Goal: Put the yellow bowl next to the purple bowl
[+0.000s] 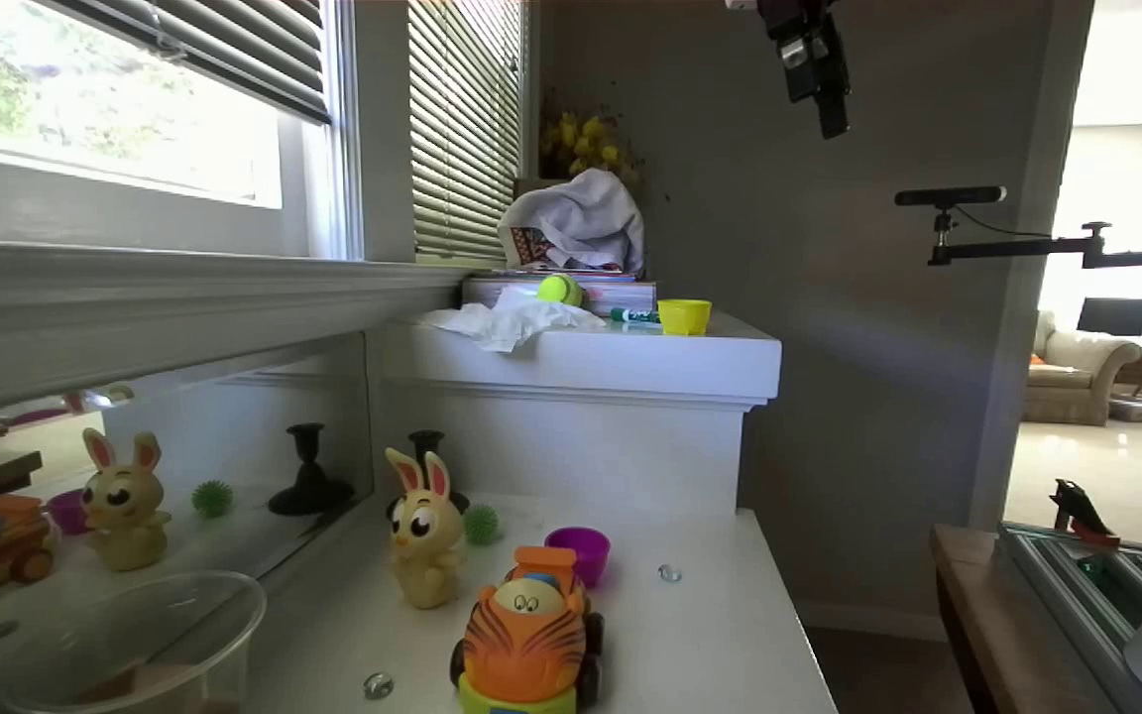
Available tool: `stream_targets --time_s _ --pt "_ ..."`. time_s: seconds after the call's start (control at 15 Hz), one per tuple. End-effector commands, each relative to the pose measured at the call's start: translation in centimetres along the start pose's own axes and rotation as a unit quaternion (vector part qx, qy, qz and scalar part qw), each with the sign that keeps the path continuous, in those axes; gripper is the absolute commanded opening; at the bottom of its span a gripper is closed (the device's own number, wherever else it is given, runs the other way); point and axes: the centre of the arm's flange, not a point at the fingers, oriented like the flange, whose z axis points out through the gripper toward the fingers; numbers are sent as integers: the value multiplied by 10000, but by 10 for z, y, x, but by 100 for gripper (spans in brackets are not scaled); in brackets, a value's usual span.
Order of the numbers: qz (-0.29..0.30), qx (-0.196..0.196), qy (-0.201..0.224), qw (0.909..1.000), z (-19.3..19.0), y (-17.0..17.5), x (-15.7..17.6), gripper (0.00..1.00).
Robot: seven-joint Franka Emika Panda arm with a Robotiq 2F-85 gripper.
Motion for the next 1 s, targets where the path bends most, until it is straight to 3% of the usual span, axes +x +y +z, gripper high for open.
stream_targets --time_s 0.0,0.47,0.93 --pt "351 -74 756 9965 9 8 13 100" --pt "850 -156 1541 9843 47 25 33 100" --pt "1094 -133 1819 9771 92 37 44 100"
